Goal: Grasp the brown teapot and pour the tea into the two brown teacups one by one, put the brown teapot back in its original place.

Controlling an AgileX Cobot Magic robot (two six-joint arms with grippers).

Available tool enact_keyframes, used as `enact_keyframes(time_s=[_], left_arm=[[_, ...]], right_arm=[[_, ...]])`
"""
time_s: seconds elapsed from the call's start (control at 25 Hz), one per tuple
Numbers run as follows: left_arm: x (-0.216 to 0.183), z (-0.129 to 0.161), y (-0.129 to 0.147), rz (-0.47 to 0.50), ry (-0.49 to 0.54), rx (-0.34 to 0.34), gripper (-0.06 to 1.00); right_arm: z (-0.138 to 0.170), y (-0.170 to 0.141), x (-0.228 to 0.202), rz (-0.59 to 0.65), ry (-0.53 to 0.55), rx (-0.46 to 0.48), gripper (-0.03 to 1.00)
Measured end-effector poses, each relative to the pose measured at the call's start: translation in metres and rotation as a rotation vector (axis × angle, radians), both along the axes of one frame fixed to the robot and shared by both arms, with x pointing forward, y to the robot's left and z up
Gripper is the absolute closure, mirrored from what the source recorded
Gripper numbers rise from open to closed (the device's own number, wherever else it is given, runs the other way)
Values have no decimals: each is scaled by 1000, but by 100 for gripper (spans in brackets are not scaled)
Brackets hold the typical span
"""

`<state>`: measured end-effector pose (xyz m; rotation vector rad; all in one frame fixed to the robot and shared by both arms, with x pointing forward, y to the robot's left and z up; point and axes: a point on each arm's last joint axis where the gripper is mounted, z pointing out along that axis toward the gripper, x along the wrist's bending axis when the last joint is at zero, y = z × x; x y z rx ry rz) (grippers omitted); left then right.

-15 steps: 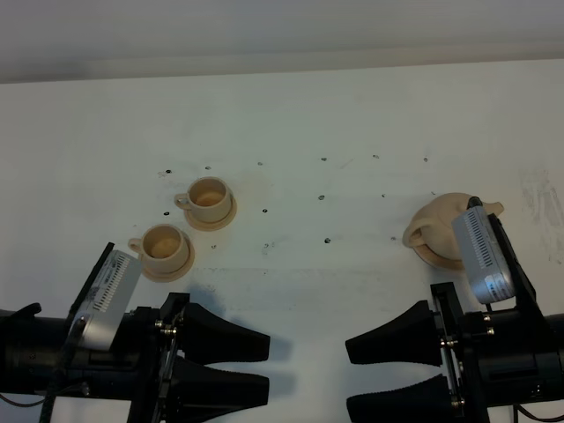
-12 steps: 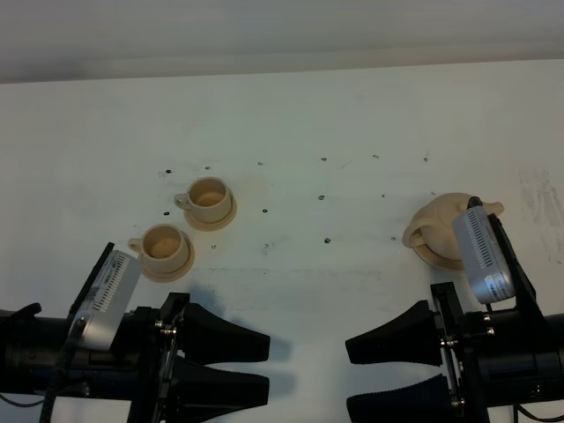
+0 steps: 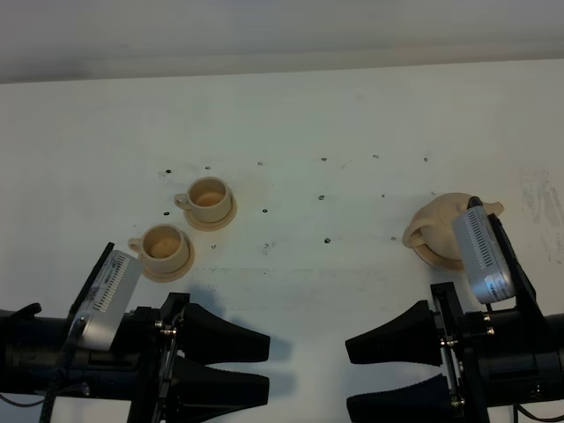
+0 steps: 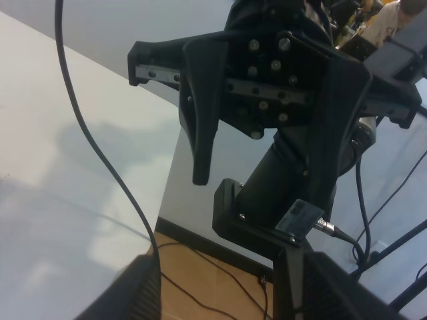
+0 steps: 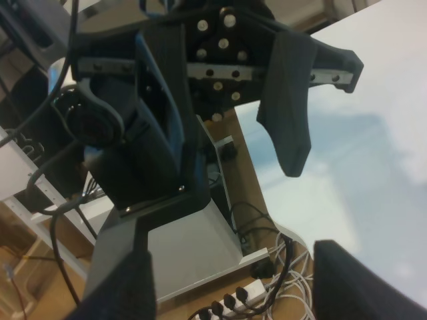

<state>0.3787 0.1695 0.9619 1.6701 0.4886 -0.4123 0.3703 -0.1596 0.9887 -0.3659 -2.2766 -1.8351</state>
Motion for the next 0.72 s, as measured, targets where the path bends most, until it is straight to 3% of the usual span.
enact_keyframes(time_s=[0.4, 0.72], left_arm=[[-4, 3, 1, -24, -32, 13, 47], [-25, 49, 14, 122, -363, 54, 47]], right_arm=[[0, 0, 0, 1, 0, -1, 43], [0, 0, 0, 1, 0, 0, 43]])
